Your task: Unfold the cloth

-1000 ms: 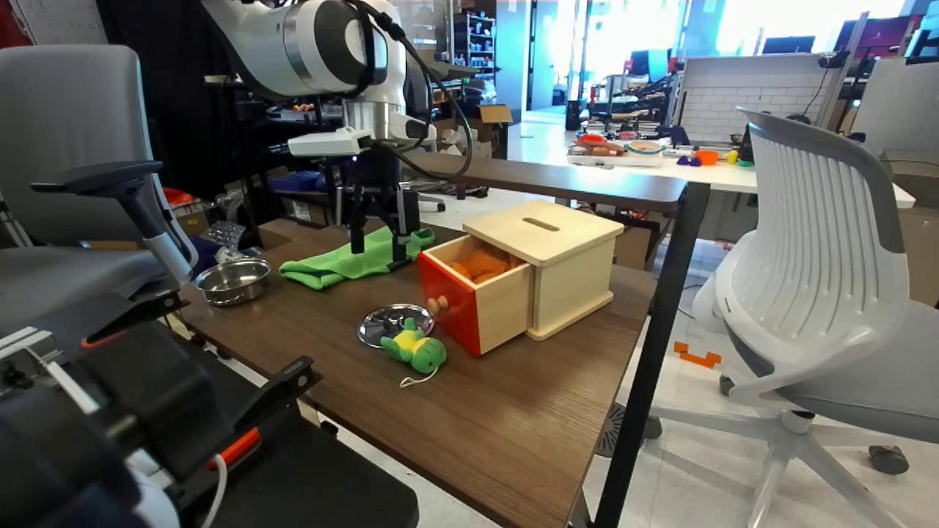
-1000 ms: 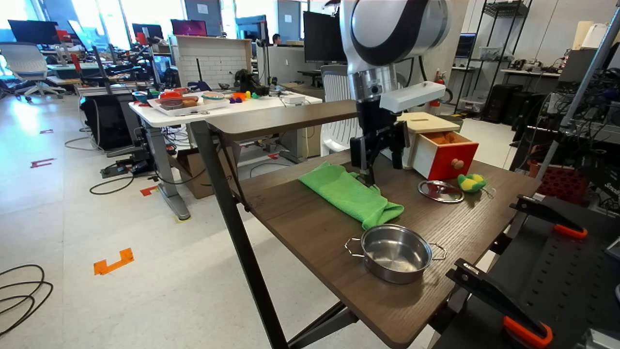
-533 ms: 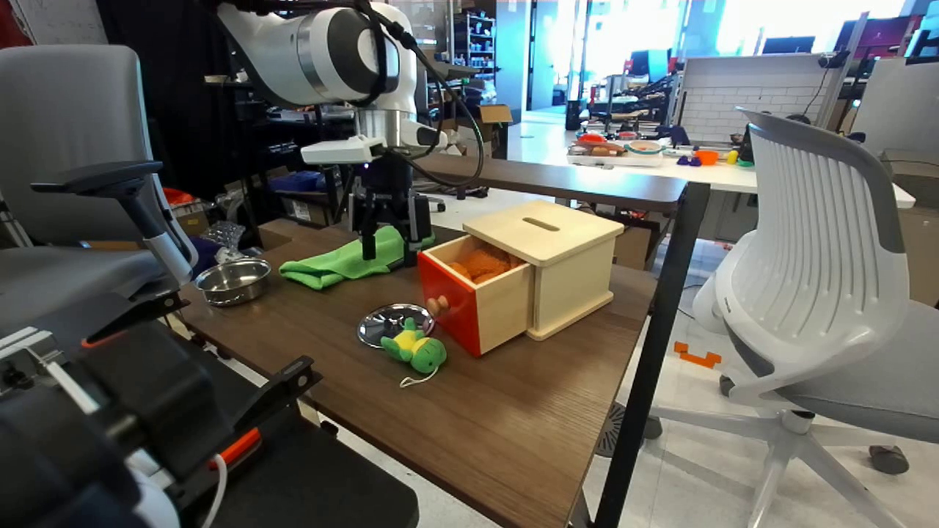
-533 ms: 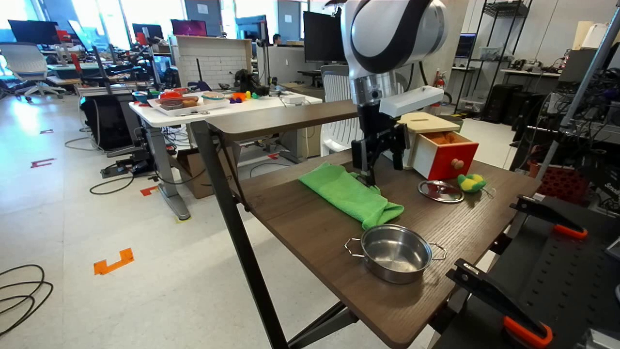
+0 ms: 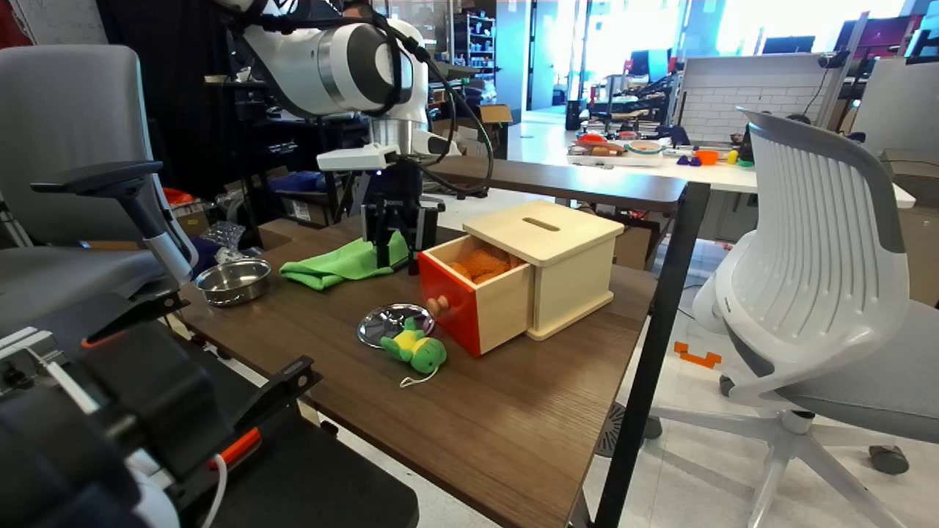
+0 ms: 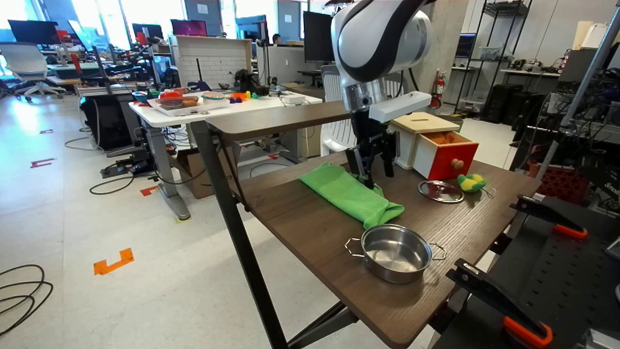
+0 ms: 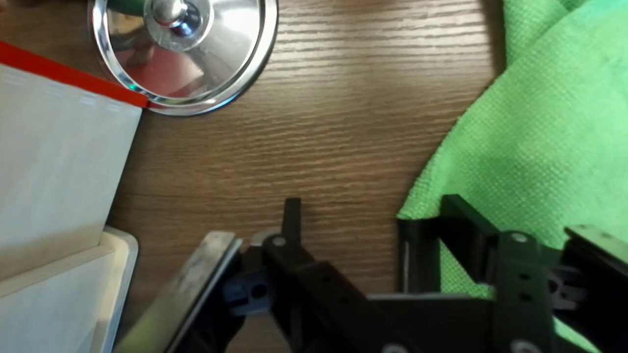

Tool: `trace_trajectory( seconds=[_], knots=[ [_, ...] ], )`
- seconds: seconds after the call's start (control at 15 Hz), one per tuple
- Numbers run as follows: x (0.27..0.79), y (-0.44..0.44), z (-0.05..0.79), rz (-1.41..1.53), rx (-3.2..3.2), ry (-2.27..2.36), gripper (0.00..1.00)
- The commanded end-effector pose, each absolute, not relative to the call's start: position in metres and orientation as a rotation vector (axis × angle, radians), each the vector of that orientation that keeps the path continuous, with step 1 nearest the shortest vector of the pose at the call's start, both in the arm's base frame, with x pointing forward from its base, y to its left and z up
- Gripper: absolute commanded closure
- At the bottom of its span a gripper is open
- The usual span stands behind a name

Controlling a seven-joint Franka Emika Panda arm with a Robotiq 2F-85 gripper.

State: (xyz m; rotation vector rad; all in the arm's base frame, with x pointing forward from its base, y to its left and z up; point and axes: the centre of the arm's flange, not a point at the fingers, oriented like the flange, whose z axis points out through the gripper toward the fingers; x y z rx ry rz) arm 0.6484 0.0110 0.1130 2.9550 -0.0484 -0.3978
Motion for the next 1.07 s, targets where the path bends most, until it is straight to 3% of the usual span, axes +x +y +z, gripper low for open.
trace_trajectory(
  seconds=[0.0, 0.4, 1.0],
  knots=[
    [0.671, 0.009, 0.108, -0.436, 2.939, -0.074, 0.58],
    [0.681, 0.002, 0.109, -0.448, 2.919, -0.096, 1.00],
    [0.646, -0.017, 0.161, -0.375, 2.890, -0.168, 0.98]
  ],
)
